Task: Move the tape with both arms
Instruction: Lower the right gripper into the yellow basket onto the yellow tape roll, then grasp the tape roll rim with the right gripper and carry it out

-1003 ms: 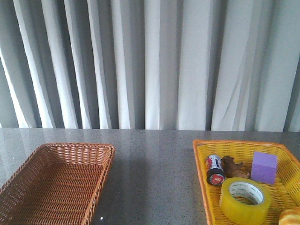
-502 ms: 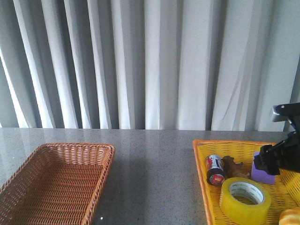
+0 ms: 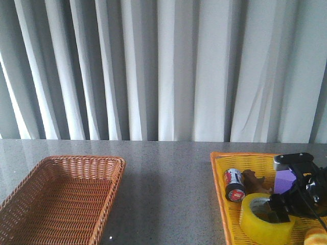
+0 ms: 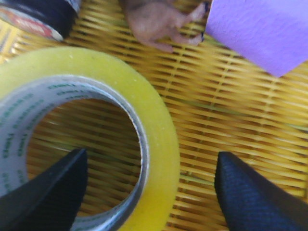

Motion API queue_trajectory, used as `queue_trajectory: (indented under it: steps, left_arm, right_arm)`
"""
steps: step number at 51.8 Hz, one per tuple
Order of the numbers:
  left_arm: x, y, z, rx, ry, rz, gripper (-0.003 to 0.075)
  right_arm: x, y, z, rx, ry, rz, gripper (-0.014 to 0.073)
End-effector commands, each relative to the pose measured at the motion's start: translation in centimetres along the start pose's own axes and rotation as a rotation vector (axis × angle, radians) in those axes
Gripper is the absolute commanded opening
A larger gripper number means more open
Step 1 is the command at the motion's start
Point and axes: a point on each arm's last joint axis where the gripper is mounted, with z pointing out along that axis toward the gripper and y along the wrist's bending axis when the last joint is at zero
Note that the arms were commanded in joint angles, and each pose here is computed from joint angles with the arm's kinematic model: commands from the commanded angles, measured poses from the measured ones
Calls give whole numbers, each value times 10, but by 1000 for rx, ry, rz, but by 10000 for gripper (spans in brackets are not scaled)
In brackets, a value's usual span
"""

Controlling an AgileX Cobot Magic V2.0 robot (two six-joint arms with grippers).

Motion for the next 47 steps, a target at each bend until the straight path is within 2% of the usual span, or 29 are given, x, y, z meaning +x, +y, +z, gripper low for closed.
queue_trajectory:
  steps: [1, 7, 18, 20, 25, 32, 38, 41, 47]
  left_arm:
    - [-15, -7, -3, 29, -86, -12, 76]
    - [-15, -7, -3, 29, -86, -12, 76]
    - [-15, -7, -3, 29, -86, -12, 76]
    - [-15, -7, -3, 29, -86, -12, 76]
    - [-15, -7, -3, 29, -86, -12, 76]
    - [-15, -7, -3, 29, -86, -12, 76]
    - [-15, -7, -3, 29, -86, -12, 76]
    - [-15, -7, -3, 29, -86, -10, 76]
    - [-15, -7, -3, 29, -86, -10, 76]
  right_arm:
    - [-16, 0, -19, 18, -107, 0, 513]
    - [-18, 0, -23, 16, -124, 5, 403]
    - [-34, 0, -35, 13, -181, 11, 20]
    - [-38, 0, -39, 6, -197, 19, -17]
    - [-51, 2, -55, -15, -249, 34, -9]
    - [-73, 10, -98, -74, -358, 43, -9]
    - [-91, 25, -137, -217, -465, 15, -8]
    - [-99, 39, -154, -330, -527, -25, -7]
    - [-105, 73, -166, -437, -601, -186, -5]
